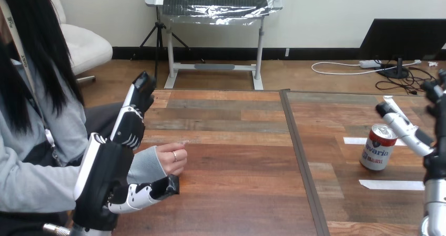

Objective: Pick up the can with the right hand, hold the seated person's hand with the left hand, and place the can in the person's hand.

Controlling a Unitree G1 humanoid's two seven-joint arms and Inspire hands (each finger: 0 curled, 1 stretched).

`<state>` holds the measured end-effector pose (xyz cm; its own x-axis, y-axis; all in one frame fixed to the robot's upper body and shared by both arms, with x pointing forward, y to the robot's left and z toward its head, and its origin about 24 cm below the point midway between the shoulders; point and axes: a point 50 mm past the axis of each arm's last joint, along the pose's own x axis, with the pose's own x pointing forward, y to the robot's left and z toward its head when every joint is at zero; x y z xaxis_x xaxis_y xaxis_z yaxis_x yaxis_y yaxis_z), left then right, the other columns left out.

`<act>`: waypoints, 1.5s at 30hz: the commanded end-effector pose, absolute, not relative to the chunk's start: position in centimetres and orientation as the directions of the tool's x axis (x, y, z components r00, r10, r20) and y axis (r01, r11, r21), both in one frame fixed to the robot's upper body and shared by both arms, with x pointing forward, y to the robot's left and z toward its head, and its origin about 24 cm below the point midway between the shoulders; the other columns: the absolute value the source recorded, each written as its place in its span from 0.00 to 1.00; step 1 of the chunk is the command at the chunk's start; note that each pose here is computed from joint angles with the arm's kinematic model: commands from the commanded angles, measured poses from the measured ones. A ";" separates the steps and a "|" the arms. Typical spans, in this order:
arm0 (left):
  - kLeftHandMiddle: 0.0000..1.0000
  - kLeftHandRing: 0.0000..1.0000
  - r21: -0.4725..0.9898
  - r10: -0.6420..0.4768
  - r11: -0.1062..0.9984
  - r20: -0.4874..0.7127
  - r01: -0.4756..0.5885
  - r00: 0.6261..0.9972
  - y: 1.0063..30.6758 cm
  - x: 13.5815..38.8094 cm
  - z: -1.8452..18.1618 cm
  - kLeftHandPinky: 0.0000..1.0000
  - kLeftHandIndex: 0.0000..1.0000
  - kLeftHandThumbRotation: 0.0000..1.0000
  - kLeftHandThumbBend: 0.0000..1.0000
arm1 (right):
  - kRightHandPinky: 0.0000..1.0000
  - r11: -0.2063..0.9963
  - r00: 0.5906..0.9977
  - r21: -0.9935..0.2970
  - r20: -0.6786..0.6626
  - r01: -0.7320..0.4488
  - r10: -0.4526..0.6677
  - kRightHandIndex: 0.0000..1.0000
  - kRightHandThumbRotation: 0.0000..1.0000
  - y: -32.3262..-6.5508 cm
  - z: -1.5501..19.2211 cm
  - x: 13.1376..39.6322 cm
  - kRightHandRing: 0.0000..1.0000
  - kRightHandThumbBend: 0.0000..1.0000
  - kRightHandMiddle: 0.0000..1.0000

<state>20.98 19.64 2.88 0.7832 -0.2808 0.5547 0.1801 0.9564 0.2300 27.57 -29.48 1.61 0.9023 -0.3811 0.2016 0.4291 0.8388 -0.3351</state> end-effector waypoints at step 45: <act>1.00 1.00 0.270 -0.284 0.953 0.636 0.137 0.718 20.9 22.1 4.9 1.00 1.00 0.65 1.00 | 0.88 0.822 0.923 -0.435 0.066 0.368 -0.378 1.00 0.55 -29.3 2.1 30.4 0.92 1.00 0.91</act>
<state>21.00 20.63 3.38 0.7679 -0.2758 0.5781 0.1577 0.9562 0.2467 27.79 -29.14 -1.05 0.9204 -0.3897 -0.0314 0.3379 0.8332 -0.4377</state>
